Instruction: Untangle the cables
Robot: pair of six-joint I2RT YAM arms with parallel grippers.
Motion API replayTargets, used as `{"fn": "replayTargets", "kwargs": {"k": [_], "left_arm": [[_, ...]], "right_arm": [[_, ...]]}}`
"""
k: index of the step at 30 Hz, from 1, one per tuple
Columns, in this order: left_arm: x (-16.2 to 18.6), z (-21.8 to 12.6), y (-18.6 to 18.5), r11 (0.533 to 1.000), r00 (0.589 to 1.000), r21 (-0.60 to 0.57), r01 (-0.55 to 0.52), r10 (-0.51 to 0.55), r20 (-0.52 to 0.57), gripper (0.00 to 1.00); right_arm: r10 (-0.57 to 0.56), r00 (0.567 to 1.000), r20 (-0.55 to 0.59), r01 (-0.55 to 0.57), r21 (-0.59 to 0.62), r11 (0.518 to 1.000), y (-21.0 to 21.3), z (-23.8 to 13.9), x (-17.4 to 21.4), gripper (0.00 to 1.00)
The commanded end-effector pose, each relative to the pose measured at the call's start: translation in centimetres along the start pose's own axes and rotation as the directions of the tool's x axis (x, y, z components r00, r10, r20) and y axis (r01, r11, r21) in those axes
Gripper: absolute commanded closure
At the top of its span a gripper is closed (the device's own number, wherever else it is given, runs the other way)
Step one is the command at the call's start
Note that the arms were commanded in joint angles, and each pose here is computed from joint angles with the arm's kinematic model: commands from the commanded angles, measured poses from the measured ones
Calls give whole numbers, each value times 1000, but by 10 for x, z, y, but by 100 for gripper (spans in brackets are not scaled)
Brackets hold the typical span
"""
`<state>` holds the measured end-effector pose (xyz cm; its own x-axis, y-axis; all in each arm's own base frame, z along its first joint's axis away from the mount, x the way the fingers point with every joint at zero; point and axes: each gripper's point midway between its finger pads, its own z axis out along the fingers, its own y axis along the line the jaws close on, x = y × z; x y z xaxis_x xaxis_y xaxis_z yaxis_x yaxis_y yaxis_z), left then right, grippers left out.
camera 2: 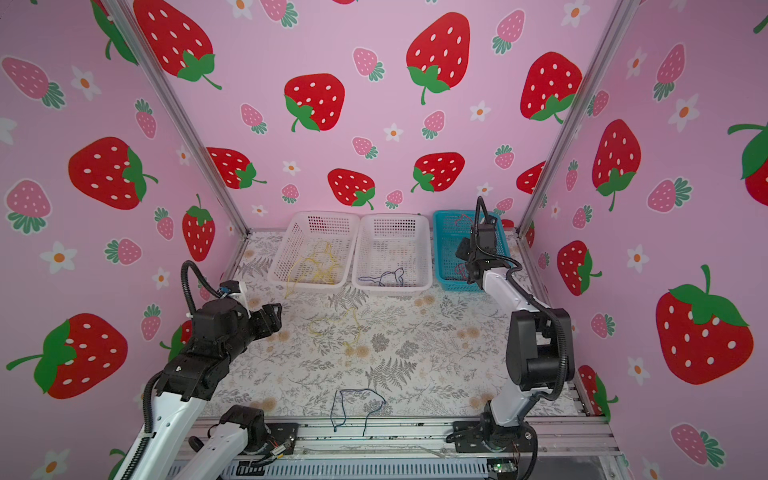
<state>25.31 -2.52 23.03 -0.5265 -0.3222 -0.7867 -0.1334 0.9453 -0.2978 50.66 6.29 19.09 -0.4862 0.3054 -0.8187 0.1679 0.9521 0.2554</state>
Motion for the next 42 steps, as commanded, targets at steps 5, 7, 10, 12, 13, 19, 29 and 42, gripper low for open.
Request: {"fn": "replayTargets", "kwargs": {"k": [5,7,10,12,13,19,29,42], "left_arm": [[3,5,-5,999,1000,32,13,-12,-16,21],[4,6,-6,999,1000,38,15,-14,-23,21],[6,9,-12,998,999,68,16,-13,-41,21],[6,12,-15,996,999,85,15,-11,-52,21],[7,15,-17,996,998,91,16,-10,-62,21],[9,26,-31,989,993,149,26,-8,-121,22],[-8,46,-27,997,991,72,20,-10,-132,22],[-50,108,-27,998,983,-59,-37,26,-180,40]], "right_arm": [[16,999,45,-16,9,1000,-1,-6,-22,75],[19,998,52,-19,4,1000,0,-10,-24,65],[37,997,74,-35,-25,999,4,-22,-31,52],[44,995,94,-39,-56,998,11,-36,-37,46],[42,993,109,-34,-75,997,16,-45,-41,42],[8,987,158,31,-242,970,60,-111,-33,30],[-178,976,126,218,-547,808,120,-209,81,19],[-206,973,106,216,-737,640,112,-283,149,18]]}}
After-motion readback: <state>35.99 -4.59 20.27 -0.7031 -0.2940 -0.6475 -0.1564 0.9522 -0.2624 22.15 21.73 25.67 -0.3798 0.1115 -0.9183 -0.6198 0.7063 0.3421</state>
